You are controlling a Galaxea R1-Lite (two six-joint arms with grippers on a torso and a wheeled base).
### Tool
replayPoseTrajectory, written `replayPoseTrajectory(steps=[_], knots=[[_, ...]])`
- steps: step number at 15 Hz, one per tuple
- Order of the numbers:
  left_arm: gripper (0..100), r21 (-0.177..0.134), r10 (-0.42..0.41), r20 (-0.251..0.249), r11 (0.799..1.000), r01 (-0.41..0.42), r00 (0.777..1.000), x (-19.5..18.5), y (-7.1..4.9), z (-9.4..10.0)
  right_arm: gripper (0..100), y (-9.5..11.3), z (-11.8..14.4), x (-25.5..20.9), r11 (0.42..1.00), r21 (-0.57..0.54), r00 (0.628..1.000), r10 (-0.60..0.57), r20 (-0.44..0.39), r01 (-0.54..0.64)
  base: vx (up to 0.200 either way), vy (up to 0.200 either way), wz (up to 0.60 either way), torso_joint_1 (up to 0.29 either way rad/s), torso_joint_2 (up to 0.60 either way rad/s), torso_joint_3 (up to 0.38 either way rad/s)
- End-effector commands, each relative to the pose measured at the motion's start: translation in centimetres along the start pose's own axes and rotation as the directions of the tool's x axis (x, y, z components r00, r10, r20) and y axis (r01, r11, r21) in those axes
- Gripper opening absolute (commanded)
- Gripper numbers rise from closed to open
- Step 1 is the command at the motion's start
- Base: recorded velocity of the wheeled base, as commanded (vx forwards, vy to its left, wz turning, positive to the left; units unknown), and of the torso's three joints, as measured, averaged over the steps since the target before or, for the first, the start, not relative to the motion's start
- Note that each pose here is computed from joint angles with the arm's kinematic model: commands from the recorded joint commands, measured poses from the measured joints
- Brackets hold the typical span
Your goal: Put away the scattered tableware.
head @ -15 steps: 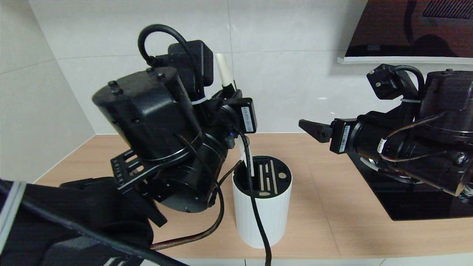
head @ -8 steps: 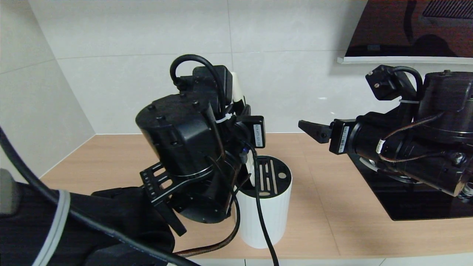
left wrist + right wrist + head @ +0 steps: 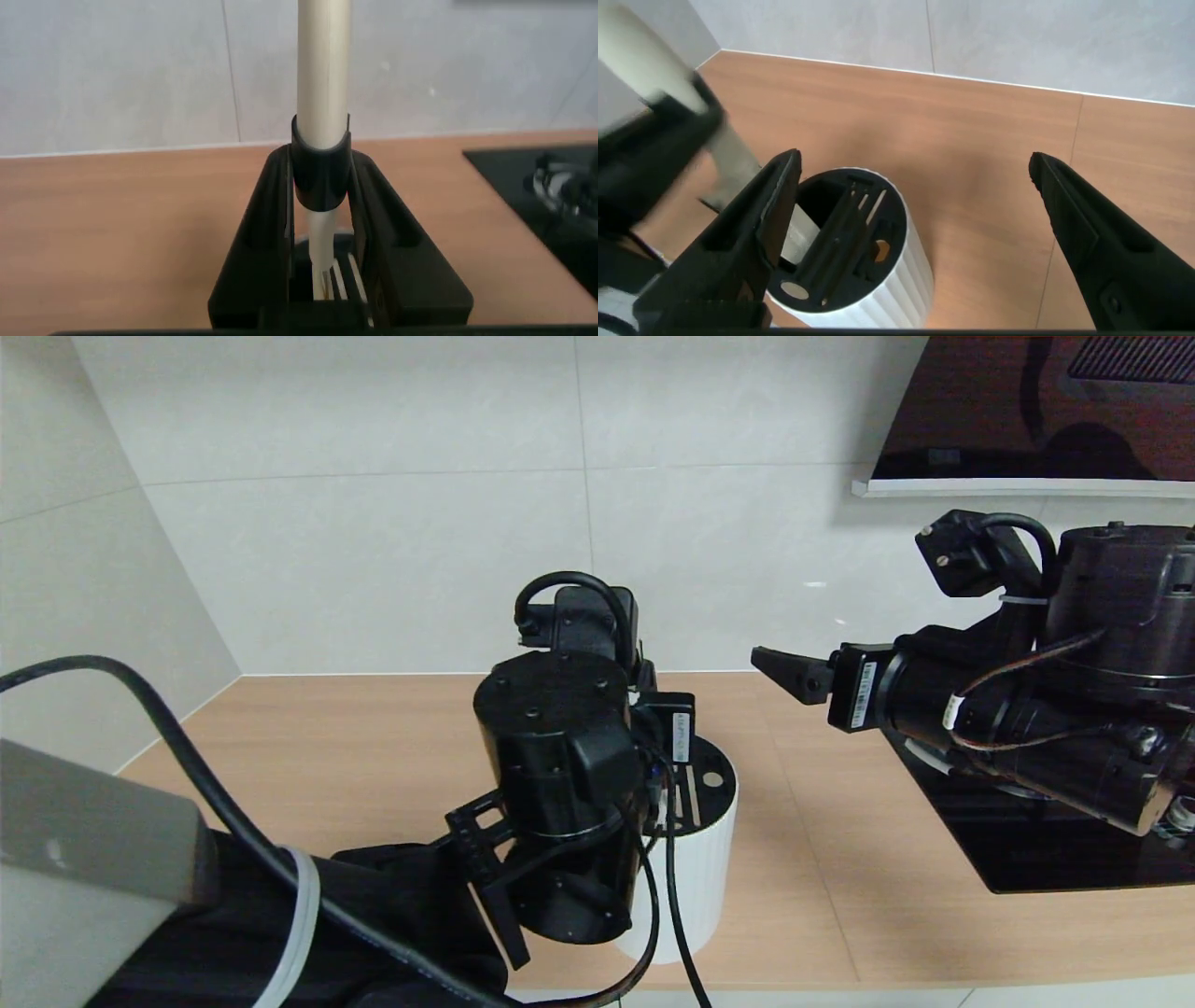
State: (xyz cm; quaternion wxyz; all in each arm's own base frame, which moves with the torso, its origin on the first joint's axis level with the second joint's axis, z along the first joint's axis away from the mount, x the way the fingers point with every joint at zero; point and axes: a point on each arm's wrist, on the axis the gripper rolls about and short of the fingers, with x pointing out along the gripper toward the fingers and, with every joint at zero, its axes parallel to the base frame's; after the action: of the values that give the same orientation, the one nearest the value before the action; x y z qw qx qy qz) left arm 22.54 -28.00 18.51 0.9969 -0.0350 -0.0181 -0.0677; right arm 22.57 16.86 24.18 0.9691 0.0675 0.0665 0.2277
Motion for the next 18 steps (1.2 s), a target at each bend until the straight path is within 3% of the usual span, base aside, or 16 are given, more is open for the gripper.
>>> replayPoseTrajectory(steps=[1, 9, 18], knots=[[0, 0.018, 0.001, -0.022, 1.000, -0.001, 1.000, 0.3, -0.3, -1.2, 100, 0.0, -0.1, 0.1, 1.000, -0.001, 1.000, 0.000, -0.003, 0.000, 0.000, 0.000, 0.00, 0.000, 0.00, 0.000], [0, 0.065, 0.002, -0.089, 0.998, 0.004, 0.996, 0.8, -0.8, -4.5, 100, 0.0, -0.5, 0.4, 1.000, -0.003, 1.000, -0.003, -0.018, 0.003, 0.000, 0.000, 0.00, 0.000, 0.00, 0.000], [0, 0.081, -0.008, -0.107, 0.997, 0.017, 0.994, 0.5, -0.8, -5.1, 100, 0.0, -0.6, 0.3, 1.000, -0.004, 1.000, -0.003, -0.019, 0.003, 0.000, 0.000, 0.00, 0.000, 0.00, 0.000]])
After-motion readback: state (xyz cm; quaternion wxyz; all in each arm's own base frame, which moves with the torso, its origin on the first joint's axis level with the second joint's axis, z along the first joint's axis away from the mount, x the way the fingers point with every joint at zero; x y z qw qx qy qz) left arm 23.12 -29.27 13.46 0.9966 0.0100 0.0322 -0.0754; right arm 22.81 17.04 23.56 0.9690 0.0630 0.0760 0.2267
